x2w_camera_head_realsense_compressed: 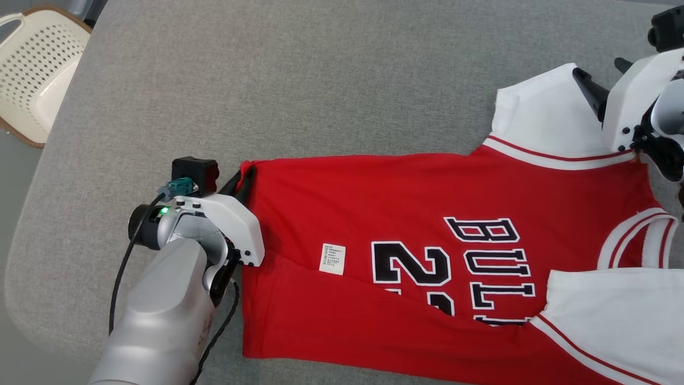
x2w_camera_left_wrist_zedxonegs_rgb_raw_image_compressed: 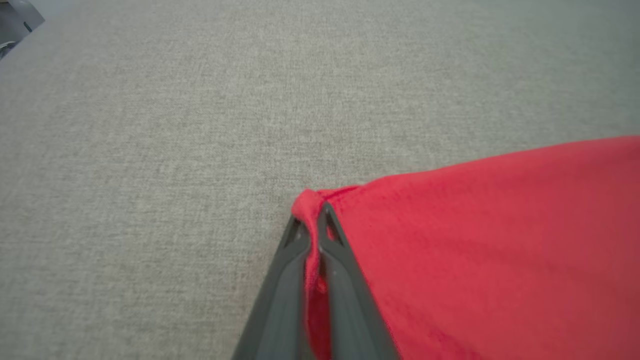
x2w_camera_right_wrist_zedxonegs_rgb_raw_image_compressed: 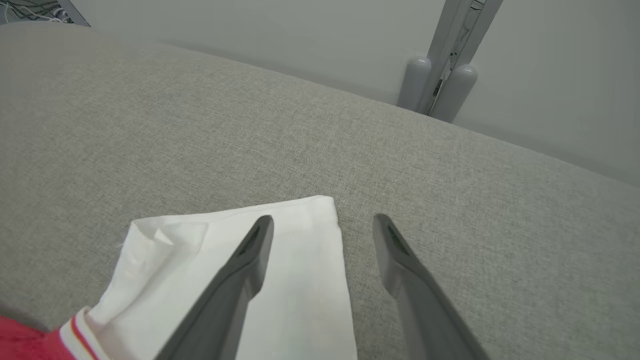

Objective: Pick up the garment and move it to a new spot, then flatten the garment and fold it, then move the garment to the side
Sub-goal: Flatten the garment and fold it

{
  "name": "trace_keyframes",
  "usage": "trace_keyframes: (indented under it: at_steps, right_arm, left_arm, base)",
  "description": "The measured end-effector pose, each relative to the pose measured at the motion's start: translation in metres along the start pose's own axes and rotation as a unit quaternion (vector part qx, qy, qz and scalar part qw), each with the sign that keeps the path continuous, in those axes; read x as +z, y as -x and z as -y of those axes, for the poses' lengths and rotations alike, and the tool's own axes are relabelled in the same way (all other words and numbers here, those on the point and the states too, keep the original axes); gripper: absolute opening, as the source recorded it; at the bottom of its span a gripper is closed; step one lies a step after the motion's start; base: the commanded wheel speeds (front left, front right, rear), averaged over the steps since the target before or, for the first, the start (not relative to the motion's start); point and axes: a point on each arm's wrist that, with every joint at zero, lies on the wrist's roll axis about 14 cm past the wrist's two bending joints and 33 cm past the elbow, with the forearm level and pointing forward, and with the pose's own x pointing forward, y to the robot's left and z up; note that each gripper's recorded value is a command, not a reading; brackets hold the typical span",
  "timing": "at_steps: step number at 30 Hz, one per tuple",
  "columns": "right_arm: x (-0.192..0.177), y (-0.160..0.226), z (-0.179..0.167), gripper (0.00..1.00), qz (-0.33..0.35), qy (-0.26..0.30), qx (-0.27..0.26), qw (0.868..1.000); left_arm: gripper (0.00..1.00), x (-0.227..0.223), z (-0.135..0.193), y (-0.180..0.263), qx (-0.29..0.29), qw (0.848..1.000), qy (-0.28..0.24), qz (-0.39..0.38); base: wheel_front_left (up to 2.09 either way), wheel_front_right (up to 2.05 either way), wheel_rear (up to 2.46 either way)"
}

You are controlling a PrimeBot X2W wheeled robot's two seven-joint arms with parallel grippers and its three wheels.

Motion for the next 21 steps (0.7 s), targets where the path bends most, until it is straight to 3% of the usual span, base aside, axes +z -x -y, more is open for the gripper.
trace_keyframes:
  at_steps: [7,8,9,11,12,21]
  right_arm:
    - [-0.025,-0.021,-0.007,1.0,-0.052,-0.01,0.009,0.999]
    - [-0.027,-0.022,-0.007,0.92,-0.058,-0.007,0.009,0.998]
    - [-0.03,-0.023,-0.007,0.76,-0.062,-0.004,0.008,0.998]
    - [-0.029,-0.024,-0.004,0.1,-0.059,-0.003,0.005,0.998]
    - [-0.03,-0.023,-0.001,0.0,-0.058,-0.001,0.001,0.998]
    - [-0.02,-0.019,0.023,0.0,-0.011,0.003,-0.031,0.999]
  left_arm:
    - [0.0,-0.002,0.005,-0.001,0.0,1.0,0.002,0.001]
    - [0.0,-0.002,0.005,-0.002,0.0,1.0,0.002,0.002]
    - [0.0,-0.002,0.006,-0.002,0.0,1.0,0.002,0.003]
    - [0.0,-0.003,0.008,-0.003,-0.001,1.0,0.002,0.004]
    - [0.0,-0.003,0.009,-0.003,-0.002,1.0,0.003,0.005]
    - [0.0,0.003,0.017,-0.006,-0.006,1.0,-0.003,0.024]
  base:
    - [0.0,0.0,0.0]
    - [0.0,0.0,0.0]
    - [0.0,0.0,0.0]
    - [0.0,0.0,0.0]
    - [0.0,0.0,0.0]
    - [0.0,0.0,0.0]
